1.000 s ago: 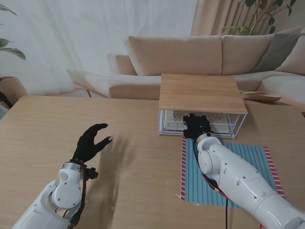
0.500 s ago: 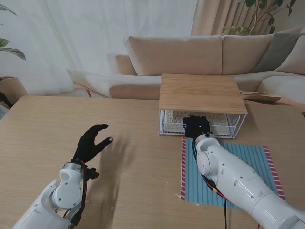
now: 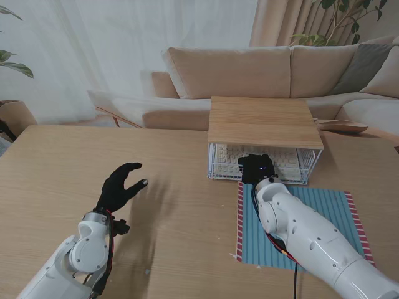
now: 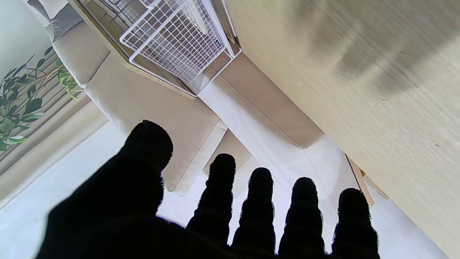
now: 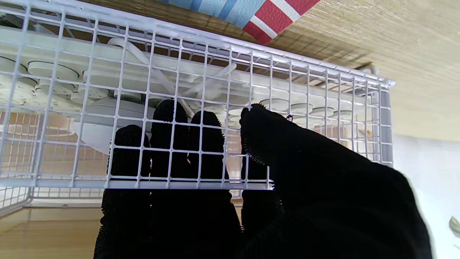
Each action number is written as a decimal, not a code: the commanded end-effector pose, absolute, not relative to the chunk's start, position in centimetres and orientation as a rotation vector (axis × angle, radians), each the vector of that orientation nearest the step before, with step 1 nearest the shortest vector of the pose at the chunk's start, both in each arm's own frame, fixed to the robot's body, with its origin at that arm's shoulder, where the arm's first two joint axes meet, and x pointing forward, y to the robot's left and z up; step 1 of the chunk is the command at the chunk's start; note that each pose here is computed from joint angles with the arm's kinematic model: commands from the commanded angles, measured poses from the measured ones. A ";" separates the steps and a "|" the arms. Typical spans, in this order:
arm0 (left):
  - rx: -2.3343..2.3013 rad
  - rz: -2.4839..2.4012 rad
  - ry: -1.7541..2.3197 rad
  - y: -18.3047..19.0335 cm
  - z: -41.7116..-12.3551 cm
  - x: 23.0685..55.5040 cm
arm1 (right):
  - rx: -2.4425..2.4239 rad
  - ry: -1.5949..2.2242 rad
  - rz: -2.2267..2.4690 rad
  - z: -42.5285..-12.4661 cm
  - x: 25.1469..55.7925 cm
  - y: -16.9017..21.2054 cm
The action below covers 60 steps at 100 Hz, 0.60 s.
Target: Unroll the mouse pad and set up the keyboard and mouse from the tabletop organizer
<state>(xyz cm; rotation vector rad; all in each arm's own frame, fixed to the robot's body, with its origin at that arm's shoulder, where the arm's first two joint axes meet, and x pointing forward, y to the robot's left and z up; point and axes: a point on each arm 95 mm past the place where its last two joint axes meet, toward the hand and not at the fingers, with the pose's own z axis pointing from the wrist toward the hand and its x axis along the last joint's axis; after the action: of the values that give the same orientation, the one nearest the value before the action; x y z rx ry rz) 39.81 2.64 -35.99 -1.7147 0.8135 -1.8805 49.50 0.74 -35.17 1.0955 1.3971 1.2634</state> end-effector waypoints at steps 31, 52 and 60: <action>-1.730 -1.880 0.819 2.4 -36.1 39.8 | 1.092 1.453 1.257 -35.2 47.6 1.0; -1.727 -1.880 0.817 2.4 -36.1 39.8 | 1.089 1.474 1.255 -35.3 46.9 1.0; -1.728 -1.879 0.820 2.4 -36.2 39.8 | 1.087 1.480 1.260 -35.3 46.6 1.1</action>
<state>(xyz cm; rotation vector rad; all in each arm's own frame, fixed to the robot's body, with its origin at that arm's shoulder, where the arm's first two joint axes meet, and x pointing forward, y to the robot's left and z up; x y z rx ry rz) 39.87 2.71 -36.03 -1.7156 0.8100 -1.8783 47.25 0.67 -34.88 1.0791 1.4544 1.2563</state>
